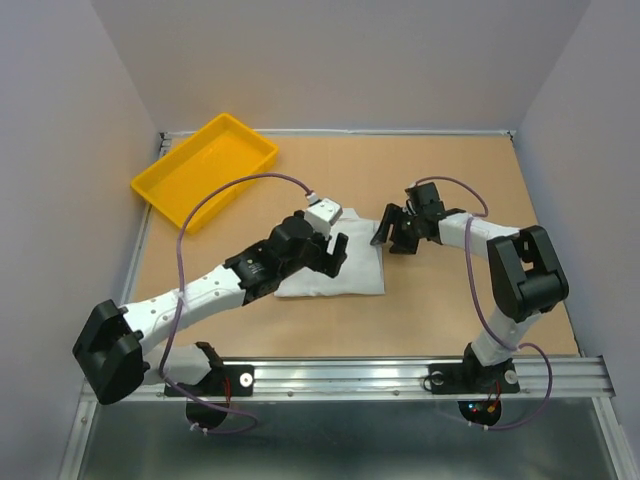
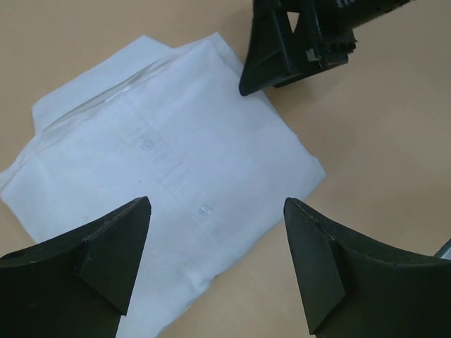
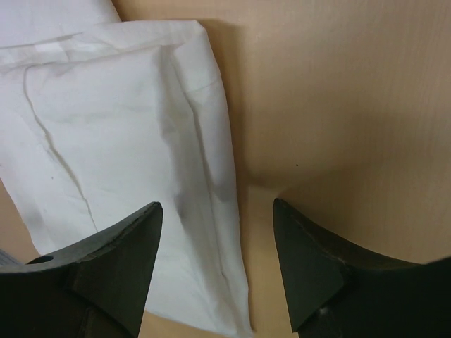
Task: Fold and stack the long sleeve shirts
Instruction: Fold the shirt
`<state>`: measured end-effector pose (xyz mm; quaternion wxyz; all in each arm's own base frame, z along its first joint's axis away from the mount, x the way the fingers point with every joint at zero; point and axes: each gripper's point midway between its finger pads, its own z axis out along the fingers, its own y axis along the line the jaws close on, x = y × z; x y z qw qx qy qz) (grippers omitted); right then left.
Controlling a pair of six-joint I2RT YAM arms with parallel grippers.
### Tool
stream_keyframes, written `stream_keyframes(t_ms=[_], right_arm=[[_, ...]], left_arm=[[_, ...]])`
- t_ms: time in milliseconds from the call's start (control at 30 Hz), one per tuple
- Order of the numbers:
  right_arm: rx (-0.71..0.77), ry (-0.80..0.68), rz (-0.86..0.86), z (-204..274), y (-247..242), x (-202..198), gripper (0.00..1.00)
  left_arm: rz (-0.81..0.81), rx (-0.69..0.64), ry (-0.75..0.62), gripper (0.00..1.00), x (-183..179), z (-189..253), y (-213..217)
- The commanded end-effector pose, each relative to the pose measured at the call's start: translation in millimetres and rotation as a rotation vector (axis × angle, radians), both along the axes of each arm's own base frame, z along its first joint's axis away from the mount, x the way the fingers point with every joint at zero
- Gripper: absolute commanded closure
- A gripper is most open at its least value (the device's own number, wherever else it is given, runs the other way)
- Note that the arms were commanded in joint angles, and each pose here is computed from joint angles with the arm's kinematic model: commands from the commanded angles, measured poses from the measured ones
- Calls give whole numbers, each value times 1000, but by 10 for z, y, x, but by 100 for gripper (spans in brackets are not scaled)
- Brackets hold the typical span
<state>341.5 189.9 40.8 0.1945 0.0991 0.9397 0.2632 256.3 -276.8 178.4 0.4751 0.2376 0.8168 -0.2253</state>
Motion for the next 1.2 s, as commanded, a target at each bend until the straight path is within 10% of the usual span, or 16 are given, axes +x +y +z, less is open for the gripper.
stream_keyframes(t_ms=[0,467,1167], right_arm=[[66,-55,8,163,154,223,32],[160,-56,48,291,326,244,98],[221,-58,56,474,406,229,99]], left_arm=[[-86,54,-93,12,-53,20,-339],[-344,329,-170,17,-491,-652,-1085],[-209,603,-285,32,-333,-1267,-1027]])
